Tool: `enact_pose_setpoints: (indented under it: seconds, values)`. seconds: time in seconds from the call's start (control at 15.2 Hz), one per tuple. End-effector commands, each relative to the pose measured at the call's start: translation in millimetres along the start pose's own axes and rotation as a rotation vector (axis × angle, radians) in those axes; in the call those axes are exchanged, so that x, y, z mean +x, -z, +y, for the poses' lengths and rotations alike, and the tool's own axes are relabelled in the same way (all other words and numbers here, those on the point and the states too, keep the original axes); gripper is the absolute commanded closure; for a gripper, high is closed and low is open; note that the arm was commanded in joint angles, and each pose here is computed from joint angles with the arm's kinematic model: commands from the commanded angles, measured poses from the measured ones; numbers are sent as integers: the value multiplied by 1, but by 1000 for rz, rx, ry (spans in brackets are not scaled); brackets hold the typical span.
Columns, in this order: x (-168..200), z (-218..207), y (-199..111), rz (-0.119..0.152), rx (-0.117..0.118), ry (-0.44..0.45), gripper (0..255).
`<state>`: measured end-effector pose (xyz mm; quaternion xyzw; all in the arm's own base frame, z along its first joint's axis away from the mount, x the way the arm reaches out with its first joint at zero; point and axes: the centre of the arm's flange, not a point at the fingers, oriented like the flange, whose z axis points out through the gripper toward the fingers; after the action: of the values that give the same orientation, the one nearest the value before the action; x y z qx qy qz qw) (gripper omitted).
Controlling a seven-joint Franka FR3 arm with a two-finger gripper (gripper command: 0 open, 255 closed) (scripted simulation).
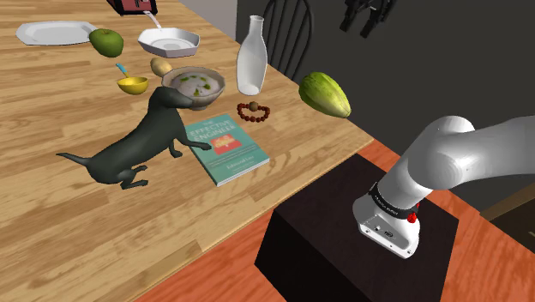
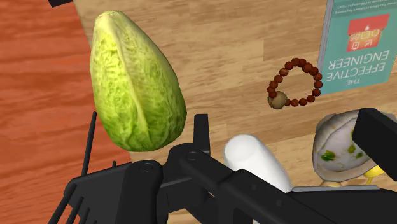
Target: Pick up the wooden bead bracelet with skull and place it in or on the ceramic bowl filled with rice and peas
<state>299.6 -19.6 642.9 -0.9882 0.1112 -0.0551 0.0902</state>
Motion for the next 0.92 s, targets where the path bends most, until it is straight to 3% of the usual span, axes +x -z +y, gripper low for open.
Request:
enact_pose_setpoints:
  seconds: [0.0, 0.86]
  values:
    - [0, 0, 0, 0, 0, 0, 0]
    - [72, -62, -151, -83, -40, -100, 0]
